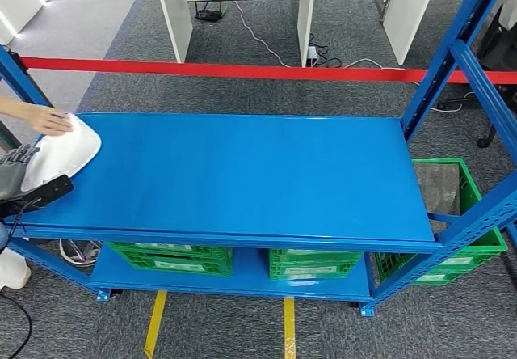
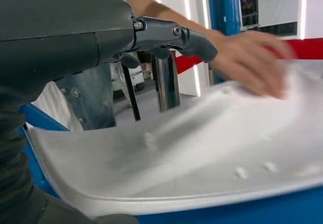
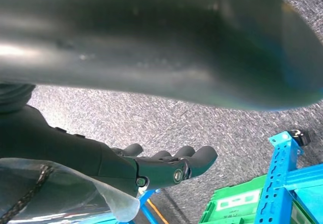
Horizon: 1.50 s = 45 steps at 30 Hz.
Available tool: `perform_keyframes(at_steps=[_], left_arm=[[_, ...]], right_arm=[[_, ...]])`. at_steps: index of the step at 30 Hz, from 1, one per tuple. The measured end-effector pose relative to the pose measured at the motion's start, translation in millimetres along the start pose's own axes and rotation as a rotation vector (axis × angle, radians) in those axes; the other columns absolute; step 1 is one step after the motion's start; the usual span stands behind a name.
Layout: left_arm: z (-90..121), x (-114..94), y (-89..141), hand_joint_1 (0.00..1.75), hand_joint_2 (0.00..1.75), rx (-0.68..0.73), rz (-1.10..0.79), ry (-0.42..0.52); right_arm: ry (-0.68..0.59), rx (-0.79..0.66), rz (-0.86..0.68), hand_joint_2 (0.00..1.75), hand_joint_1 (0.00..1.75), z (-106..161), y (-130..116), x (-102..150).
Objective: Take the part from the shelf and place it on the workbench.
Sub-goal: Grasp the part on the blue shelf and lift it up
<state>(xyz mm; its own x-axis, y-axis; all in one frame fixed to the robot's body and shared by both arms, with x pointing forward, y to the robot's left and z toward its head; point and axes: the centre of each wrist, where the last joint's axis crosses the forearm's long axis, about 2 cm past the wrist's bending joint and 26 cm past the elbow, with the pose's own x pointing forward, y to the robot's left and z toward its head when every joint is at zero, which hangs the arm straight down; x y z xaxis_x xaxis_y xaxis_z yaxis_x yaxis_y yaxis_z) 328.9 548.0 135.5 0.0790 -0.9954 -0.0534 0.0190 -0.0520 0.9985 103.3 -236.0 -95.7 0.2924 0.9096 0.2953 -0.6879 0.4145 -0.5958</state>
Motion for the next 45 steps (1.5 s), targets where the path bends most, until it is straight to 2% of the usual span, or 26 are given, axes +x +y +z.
perform_keyframes(at_steps=[16, 31, 45], left_arm=[[4, 6, -4, 0.00, 1.75, -0.078, 0.121, -0.035], [5, 16, 1, 0.00, 1.75, -0.082, 0.145, -0.090], [12, 12, 5, 0.00, 1.75, -0.130, 0.150, -0.119]], right_arm=[[0.008, -0.007, -0.013, 0.00, 0.00, 0, 0, -1], [0.009, -0.008, -0.016, 0.00, 0.00, 0, -1, -1], [0.006, -0.008, -0.009, 0.00, 0.00, 0, -1, -1]])
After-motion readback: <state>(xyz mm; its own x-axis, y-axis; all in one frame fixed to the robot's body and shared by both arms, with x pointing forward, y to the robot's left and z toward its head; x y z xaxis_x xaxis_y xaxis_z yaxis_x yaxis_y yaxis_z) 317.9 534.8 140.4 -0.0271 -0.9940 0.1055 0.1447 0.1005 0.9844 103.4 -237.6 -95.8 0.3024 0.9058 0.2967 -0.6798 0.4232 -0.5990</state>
